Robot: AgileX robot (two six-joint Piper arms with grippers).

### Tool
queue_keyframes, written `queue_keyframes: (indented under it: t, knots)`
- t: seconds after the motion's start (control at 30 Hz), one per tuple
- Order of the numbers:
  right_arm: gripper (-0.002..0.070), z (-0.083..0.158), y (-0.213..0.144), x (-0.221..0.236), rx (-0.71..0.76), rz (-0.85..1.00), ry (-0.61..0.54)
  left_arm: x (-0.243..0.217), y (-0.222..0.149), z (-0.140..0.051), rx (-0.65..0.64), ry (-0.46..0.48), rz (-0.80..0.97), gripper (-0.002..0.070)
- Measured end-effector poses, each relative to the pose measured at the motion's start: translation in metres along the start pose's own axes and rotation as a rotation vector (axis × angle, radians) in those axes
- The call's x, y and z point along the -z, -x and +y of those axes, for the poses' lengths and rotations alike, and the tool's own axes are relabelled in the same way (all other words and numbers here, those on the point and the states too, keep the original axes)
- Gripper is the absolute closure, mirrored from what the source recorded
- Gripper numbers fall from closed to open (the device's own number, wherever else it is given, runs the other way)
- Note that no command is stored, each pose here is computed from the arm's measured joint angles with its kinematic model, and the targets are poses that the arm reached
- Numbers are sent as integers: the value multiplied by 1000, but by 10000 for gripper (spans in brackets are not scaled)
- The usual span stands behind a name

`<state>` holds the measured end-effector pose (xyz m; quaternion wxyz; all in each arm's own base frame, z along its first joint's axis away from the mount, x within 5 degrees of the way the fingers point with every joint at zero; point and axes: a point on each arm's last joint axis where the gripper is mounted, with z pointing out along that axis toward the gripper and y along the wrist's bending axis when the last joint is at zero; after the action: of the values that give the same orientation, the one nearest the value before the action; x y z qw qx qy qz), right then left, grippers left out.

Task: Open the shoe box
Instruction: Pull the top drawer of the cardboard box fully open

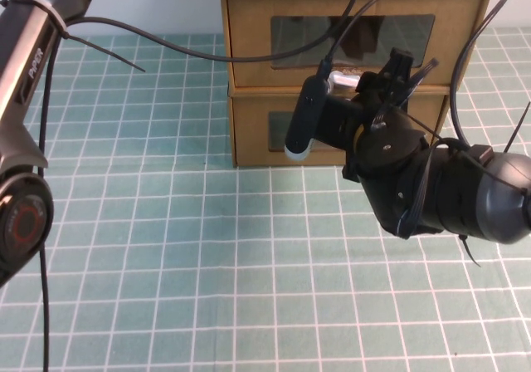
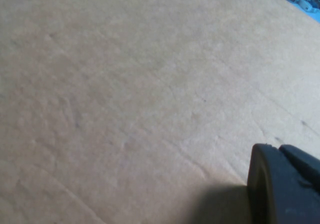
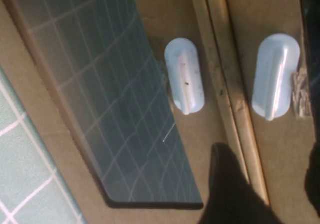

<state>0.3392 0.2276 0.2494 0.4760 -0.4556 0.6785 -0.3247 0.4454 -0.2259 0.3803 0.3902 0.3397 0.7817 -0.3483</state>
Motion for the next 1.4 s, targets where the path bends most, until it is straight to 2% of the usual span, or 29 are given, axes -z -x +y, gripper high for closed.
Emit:
queue_keyframes:
  t: [0.5, 0.87, 1.4]
  knots:
    - [342, 1, 3, 0, -3, -21, 16, 0, 0, 0, 0, -2, 4, 680]
    - [340, -18, 11, -12, -51, -65, 4, 0, 0, 0, 0, -3, 1, 680]
    - [336, -5, 8, -29, 34, -39, 8, -1, -1, 2, 8, -6, 2, 680]
